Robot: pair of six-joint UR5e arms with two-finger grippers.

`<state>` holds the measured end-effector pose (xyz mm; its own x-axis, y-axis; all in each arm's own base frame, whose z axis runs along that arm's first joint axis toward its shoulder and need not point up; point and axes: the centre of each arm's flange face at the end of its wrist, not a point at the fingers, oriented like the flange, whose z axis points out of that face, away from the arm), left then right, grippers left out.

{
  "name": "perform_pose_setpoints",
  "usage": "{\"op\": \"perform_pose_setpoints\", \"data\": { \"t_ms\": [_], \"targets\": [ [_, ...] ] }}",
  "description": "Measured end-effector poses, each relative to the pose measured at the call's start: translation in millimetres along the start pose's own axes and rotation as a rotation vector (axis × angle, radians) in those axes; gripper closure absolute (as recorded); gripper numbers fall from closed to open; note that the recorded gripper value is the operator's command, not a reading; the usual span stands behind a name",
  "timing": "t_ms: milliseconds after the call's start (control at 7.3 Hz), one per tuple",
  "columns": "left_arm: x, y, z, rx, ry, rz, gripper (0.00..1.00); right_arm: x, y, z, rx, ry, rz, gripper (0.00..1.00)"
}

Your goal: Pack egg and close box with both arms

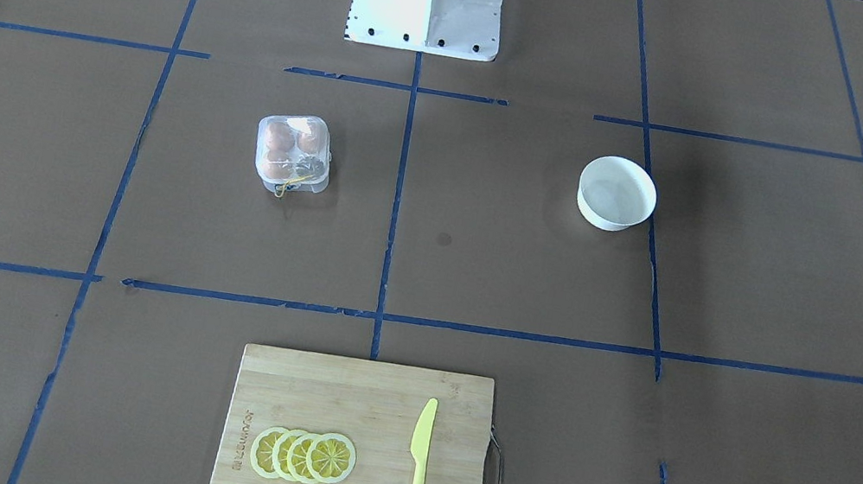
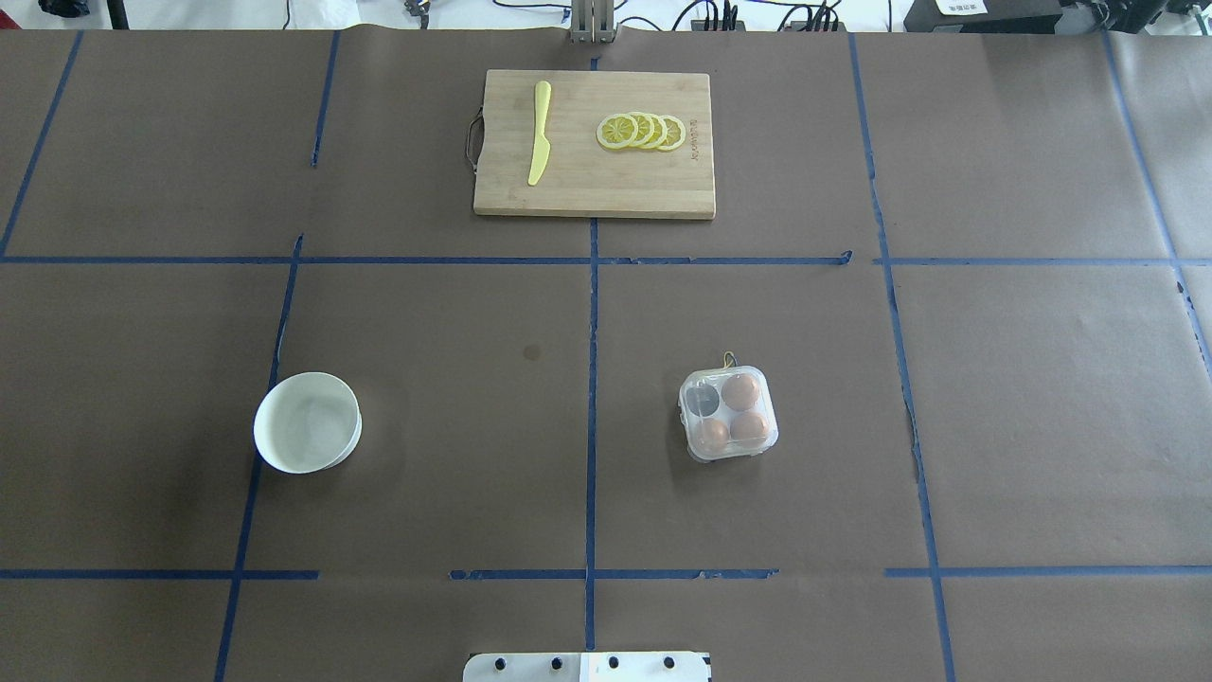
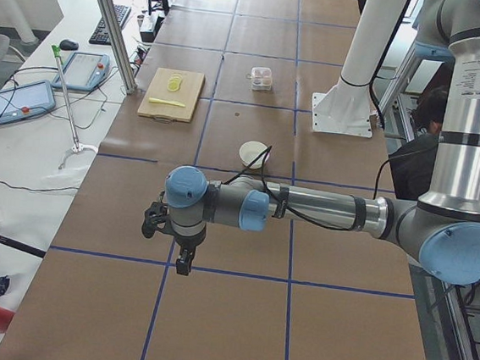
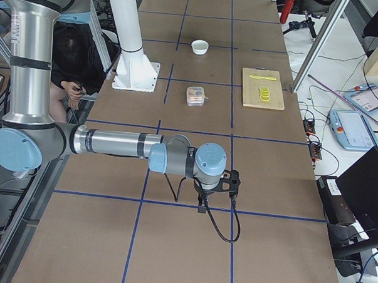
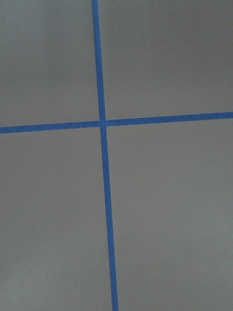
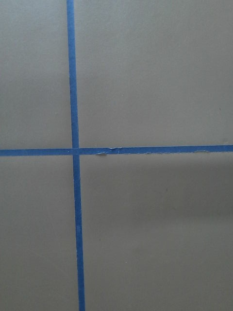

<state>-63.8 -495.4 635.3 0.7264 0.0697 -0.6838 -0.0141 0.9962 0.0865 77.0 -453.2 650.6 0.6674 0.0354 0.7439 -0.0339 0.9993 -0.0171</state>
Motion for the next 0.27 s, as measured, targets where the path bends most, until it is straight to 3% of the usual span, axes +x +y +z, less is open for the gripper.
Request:
{"op": "perform_pose_setpoints", "data": {
  "t_ms": [274],
  "targets": [
    [0.5,-0.8,-0.5,0.001,0.0,0.001,0.0,0.0,0.0,-0.8,0.002,0.0,0.0,0.0]
  ]
}}
